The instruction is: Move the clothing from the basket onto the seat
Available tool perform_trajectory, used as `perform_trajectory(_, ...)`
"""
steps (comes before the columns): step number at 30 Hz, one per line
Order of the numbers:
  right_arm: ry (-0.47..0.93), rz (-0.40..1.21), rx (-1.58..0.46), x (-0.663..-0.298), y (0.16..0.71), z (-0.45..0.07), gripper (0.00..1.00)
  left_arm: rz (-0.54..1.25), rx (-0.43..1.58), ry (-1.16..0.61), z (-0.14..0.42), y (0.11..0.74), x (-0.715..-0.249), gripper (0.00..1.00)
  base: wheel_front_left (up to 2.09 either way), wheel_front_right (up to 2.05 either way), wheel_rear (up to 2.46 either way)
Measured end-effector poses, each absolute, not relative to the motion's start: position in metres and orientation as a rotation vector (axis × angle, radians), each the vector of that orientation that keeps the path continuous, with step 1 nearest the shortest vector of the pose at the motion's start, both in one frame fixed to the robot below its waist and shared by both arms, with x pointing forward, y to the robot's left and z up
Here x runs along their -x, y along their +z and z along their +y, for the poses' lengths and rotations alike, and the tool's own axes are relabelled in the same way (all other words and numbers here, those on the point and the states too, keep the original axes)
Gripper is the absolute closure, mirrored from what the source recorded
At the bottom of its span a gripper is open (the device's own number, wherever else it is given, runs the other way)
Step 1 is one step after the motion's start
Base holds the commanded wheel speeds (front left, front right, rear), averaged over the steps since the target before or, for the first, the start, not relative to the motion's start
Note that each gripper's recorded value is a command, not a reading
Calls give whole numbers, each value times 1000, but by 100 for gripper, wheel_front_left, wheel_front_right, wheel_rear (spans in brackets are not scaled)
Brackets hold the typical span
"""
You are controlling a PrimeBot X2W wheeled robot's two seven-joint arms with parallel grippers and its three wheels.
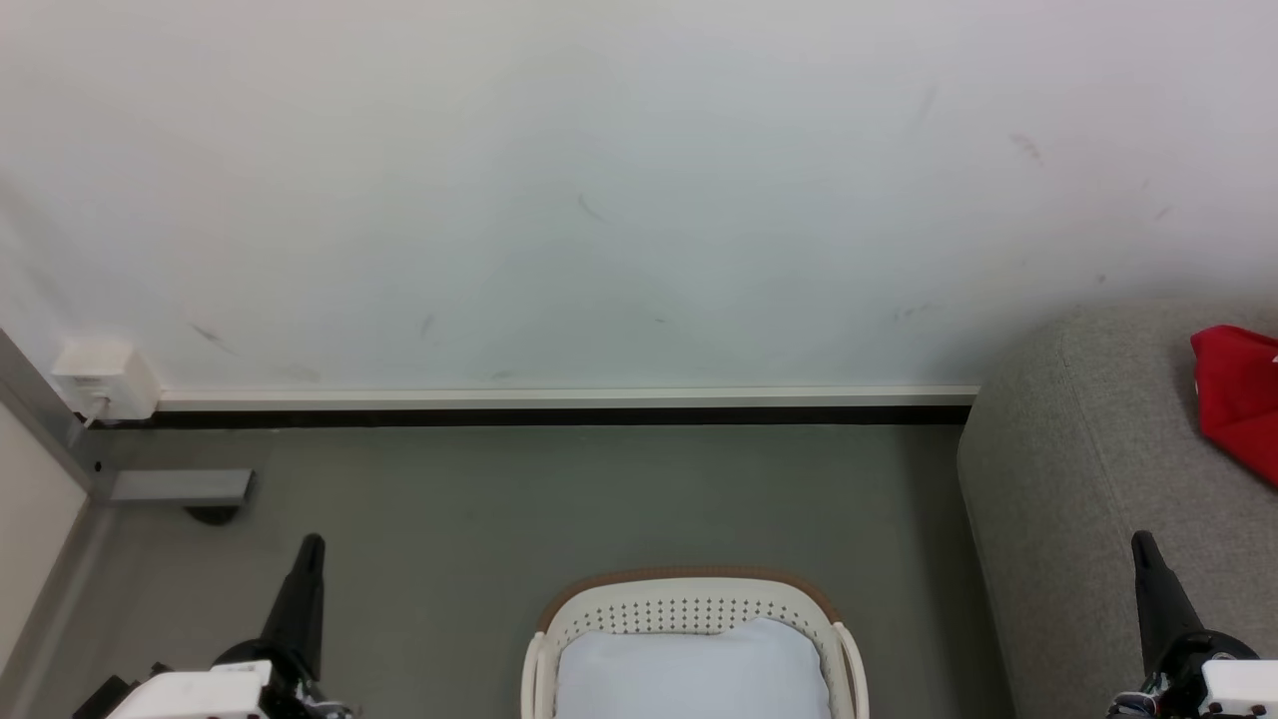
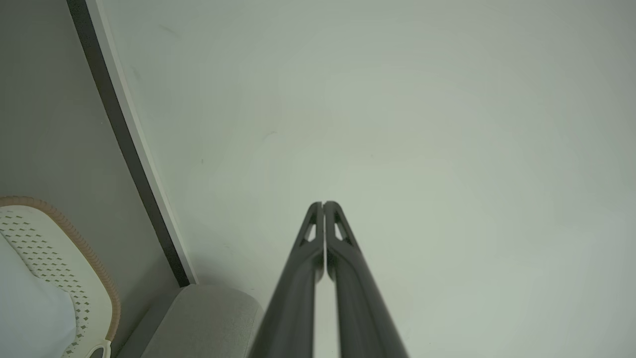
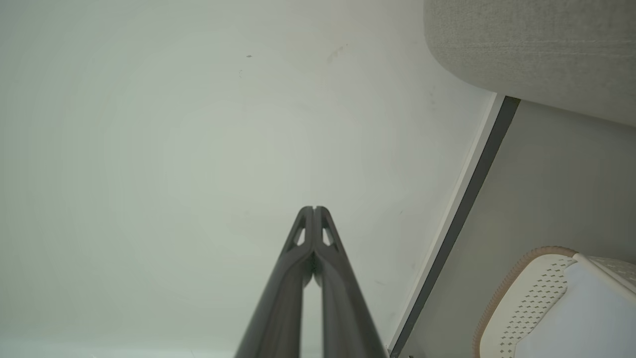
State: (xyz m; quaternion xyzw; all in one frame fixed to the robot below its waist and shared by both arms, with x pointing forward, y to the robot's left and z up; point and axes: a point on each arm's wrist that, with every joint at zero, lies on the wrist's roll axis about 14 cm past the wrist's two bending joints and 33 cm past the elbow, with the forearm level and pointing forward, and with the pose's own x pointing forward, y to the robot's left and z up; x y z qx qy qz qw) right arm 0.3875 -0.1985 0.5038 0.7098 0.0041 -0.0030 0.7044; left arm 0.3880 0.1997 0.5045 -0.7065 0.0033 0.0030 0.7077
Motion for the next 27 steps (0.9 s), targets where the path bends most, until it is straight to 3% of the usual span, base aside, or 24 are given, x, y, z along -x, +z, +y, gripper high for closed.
perform_trajectory(27,-6,9,-1579,-388,504,-199,100,7,1570,6,200,505,-388,100,0,0,0)
